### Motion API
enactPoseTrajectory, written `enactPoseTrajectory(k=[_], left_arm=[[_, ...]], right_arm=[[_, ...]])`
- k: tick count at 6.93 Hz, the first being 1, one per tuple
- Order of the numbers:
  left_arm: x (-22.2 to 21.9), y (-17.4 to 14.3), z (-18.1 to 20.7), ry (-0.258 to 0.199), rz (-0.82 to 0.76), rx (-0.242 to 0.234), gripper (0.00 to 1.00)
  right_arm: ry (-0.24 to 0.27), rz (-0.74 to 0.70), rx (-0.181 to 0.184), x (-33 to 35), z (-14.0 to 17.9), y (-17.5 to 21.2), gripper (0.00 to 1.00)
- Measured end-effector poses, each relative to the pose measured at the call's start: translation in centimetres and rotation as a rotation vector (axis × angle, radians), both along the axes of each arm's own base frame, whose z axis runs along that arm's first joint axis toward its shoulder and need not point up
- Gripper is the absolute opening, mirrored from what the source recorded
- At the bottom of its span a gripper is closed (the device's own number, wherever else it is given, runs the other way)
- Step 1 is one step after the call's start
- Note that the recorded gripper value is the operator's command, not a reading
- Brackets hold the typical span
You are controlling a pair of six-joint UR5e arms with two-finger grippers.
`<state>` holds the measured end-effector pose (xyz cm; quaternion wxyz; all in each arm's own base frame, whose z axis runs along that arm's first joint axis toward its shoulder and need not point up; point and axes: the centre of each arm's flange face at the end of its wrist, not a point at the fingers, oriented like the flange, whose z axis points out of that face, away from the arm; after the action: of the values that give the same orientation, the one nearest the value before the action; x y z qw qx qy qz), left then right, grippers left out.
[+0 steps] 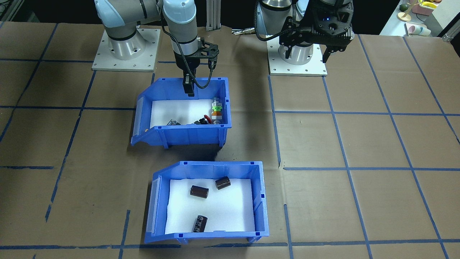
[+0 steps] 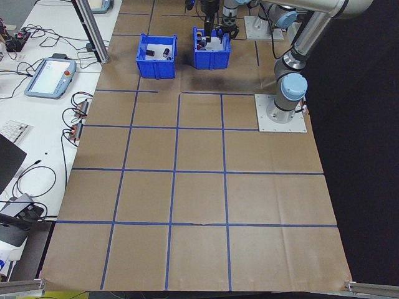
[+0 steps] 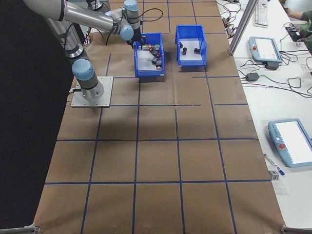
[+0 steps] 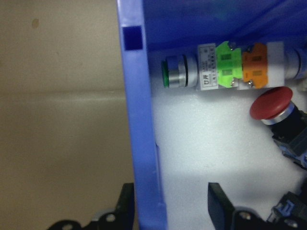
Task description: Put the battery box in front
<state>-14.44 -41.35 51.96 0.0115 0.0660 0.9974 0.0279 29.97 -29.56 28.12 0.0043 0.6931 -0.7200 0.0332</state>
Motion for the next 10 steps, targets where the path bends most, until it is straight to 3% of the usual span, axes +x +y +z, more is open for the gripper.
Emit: enactPoseTrajectory(k=[3,5,6,9,10], left_arm=[[1.8,-0.8,-0.8,0.0,0.054,0.007,0.99],[2.4,-1.2,-1.6,0.001,0.083,0.008,0.99],[2.4,-1.3,-1.8,0.001,0.09,0.003,0.99],[2.4,-1.4,-2.2,0.001,0.092,0.005,0.99],[2.4,-1.4,-2.2,0.001,0.092,0.005,0.99]], right_arm=[[-0.006,-0.082,-0.029,-0.4,8.4,-5.0,1.0],[-0.026,-0.255,-0.066,-5.6,13.9,-10.8,0.99],[-0.04,-0.407,-0.083,-9.0,16.0,-13.2,1.0],[-0.143,-1.181,-0.104,-14.5,20.3,-17.7,1.0],[-0.162,-1.349,-0.094,-14.8,20.6,-19.6,1.0]])
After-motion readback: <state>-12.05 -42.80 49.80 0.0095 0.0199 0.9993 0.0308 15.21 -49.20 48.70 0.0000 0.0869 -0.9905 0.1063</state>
